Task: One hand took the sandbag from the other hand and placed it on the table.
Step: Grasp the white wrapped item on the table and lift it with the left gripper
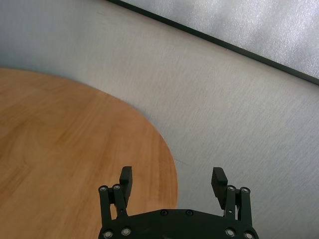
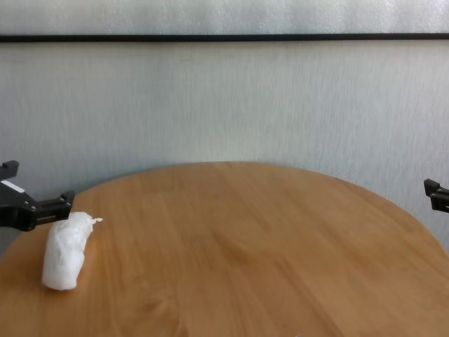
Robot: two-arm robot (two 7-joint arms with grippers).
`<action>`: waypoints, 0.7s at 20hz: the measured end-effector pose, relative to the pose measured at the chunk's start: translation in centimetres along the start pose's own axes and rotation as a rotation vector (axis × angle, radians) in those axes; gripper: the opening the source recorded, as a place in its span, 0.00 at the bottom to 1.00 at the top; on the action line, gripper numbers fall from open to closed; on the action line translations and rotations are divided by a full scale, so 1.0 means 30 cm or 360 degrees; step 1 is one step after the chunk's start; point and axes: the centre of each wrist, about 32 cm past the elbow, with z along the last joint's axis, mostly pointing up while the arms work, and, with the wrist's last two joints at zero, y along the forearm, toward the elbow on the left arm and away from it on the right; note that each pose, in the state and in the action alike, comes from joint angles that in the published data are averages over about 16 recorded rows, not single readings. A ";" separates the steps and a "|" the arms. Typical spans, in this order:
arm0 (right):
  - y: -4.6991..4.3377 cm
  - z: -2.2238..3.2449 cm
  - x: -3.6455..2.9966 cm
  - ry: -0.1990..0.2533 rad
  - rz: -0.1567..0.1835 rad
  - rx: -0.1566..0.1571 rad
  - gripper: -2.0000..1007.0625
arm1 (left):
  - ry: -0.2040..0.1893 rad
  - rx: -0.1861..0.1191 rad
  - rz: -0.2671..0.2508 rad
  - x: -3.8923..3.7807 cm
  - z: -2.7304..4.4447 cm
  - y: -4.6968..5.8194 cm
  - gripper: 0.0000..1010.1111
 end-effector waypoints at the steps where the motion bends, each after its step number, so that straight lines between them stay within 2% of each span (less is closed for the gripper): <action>1: 0.000 0.000 0.000 0.0000 0.0000 0.0000 0.99 | 0.0000 0.0000 0.0000 0.000 0.000 0.000 0.99; 14: 0.000 0.000 0.000 0.0000 0.0000 0.0000 0.99 | 0.0003 0.0015 -0.0020 -0.001 -0.001 -0.003 0.99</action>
